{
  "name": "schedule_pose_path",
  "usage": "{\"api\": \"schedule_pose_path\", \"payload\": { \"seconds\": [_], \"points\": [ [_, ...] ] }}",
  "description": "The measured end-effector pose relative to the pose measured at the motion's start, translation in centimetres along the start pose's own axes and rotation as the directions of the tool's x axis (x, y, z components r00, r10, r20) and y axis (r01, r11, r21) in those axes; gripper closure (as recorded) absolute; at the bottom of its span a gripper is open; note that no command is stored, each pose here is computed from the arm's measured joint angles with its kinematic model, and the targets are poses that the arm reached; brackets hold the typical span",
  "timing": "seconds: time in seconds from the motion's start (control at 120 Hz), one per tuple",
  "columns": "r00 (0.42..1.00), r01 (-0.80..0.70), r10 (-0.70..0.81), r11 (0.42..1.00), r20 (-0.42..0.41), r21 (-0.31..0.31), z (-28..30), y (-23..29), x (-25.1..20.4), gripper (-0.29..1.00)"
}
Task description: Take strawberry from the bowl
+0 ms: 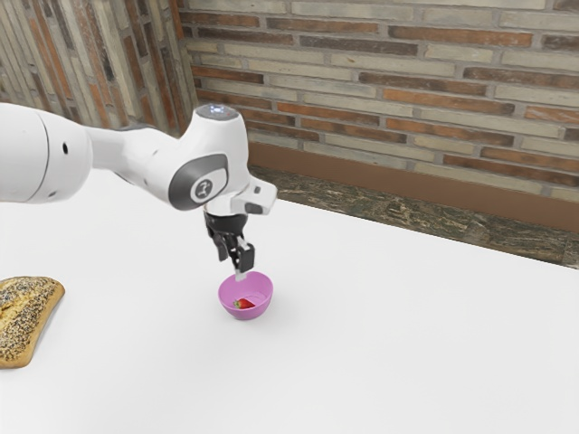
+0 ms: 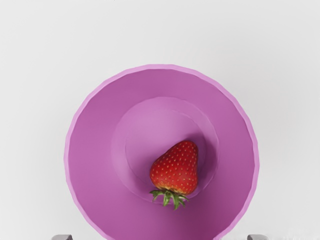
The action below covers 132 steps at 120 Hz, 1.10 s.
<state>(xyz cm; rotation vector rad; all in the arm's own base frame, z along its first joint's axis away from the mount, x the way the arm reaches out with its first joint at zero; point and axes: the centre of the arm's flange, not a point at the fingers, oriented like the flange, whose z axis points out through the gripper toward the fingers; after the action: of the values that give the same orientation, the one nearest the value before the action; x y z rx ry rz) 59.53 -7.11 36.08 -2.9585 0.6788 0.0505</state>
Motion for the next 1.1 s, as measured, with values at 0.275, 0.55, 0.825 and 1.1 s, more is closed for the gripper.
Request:
{"api": "schedule_pose_path", "payload": {
  "seconds": [0.275,0.55,0.825,1.1],
  "points": [
    [0.982,-0.190,0.190,0.982,0.003,-0.004,3.6,0.4,0.5,0.33],
    [0.961,-0.274,0.273,0.961,-0.048,-0.034,5.8,0.4,0.2,0.34],
    [0.953,-0.293,0.287,0.955,-0.099,-0.053,6.9,-0.8,-1.3,0.34],
    [0.930,-0.356,0.350,0.934,-0.112,-0.034,8.0,-1.0,-0.8,0.34]
  ]
}}
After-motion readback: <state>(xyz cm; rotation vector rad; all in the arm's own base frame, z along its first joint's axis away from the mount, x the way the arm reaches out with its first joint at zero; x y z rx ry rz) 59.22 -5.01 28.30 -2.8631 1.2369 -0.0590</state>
